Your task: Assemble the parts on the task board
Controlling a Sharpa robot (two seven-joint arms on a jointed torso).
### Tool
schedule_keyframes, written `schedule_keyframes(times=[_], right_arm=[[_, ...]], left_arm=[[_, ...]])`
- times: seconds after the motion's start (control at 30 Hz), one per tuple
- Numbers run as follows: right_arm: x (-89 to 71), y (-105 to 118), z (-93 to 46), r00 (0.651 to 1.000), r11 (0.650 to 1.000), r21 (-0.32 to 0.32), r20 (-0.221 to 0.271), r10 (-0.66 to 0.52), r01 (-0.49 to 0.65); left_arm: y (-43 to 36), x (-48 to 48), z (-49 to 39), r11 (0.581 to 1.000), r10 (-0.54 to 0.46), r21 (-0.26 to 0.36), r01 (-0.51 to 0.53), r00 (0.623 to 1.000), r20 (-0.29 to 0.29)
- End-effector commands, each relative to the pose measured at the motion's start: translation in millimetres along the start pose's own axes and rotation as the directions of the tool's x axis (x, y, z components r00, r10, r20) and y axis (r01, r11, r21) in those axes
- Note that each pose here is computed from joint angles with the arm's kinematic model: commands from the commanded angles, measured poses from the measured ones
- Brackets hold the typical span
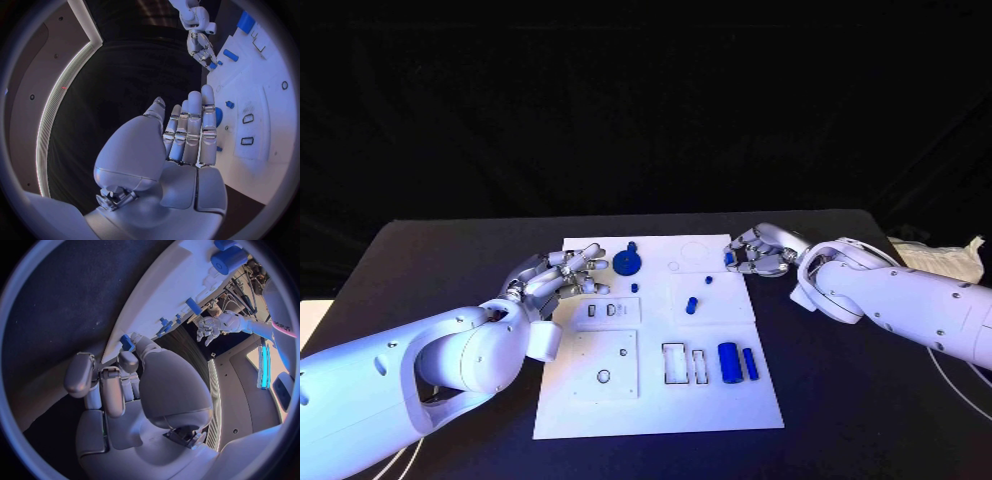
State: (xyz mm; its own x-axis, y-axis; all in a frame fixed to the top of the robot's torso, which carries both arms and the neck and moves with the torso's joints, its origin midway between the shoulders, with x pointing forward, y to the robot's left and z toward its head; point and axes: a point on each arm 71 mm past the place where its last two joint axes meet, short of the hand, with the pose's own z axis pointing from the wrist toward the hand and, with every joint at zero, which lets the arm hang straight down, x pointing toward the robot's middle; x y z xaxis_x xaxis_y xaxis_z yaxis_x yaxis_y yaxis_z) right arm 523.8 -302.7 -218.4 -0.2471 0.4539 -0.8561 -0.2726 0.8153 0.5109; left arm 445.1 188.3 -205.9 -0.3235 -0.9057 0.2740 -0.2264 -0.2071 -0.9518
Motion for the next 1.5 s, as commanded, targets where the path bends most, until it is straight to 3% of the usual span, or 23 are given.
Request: schedule_keyframes(times=[0.03,0.9,1.23,1.5], right_arm=[[3.9,-0.6,0.7,1.0,1.0,-0.001,-0.026,-0.013,0.013],[5.9,-1.8,4.7,1.0,1.0,0.009,-0.007,-0.011,0.011],[2.3,2.9,3.8,0.998,1.0,0.025,0.067,0.001,-0.003],[-3.2,27.9,2.7,0.993,0.998,0.034,0.11,0.05,-0.054]], left_arm=[[-0.9,3.0,0.2,1.0,-0.002,0.01,0.002,1.0,-0.024],[-0.9,2.9,-0.1,1.0,-0.002,0.009,0.002,1.0,-0.025],[-1.0,3.4,-0.5,1.0,-0.002,0.009,0.003,1.0,-0.026],[-1.0,1.5,-1.0,1.0,-0.001,0.01,0.001,1.0,-0.02]])
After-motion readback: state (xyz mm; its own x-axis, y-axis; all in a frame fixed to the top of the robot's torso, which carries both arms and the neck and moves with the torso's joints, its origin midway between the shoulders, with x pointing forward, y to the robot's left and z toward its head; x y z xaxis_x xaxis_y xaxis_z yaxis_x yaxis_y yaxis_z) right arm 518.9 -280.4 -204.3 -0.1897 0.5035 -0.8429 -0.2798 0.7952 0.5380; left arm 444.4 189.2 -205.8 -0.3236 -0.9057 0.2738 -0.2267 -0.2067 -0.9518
